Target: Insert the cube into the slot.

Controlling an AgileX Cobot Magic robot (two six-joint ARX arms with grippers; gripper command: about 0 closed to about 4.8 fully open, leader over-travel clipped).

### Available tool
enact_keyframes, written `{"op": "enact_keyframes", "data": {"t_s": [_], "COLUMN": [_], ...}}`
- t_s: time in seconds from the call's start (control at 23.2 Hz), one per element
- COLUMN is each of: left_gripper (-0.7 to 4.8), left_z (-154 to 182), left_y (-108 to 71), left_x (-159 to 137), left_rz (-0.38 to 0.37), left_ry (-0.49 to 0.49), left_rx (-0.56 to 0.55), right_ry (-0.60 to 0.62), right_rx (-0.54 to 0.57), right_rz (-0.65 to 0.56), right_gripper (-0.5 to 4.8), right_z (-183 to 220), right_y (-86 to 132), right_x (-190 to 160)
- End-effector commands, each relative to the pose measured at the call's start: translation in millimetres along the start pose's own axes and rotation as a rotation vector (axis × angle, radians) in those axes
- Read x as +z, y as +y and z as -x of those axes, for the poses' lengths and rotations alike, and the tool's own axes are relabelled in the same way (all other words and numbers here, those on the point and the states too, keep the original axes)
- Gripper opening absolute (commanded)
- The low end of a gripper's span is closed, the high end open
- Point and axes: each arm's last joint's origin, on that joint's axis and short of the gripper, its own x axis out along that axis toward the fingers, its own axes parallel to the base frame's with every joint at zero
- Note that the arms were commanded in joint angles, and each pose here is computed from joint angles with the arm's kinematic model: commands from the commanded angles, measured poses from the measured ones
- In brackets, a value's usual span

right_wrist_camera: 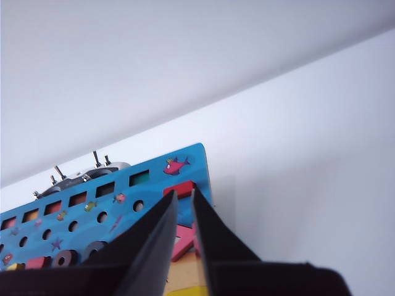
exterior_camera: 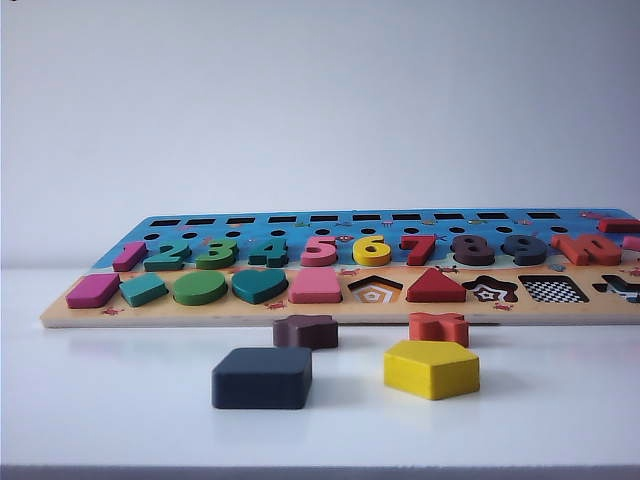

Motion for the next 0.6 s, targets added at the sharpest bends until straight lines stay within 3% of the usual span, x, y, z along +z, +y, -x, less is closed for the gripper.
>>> {"op": "enact_keyframes", "data": {"t_s": [0.04, 0.3, 0.47, 0.6], "left_gripper": [0.10, 0.10, 0.10, 0.10], "left_z": [-1.5, -4.2, -5.2, -5.2], "left_y": [0.3, 0.9, 0.9, 0.7], "left_x": [5.0, 8.3, 10.4, 11.0], "left_rz": [-0.018, -0.022, -0.027, -0.030], "left_ry": [-0.029, -0.042, -0.055, -0.061], "left_rx": [-0.015, -0.034, -0.052, -0.058], "right_ry": [0.016, 0.048, 0.104, 0.095], "right_rx": [0.000, 0.044, 0.152, 0.229], "right_rz": [-0.006, -0.035, -0.077, -0.015], "right_gripper": [0.63, 0.63, 0.63, 0.63], "right_z": [7.4, 18.3, 19.9, 25.1], "right_y": [6.3, 16.3, 21.5, 30.2], "right_x": [11.0, 25.7, 28.5, 42.2]}}
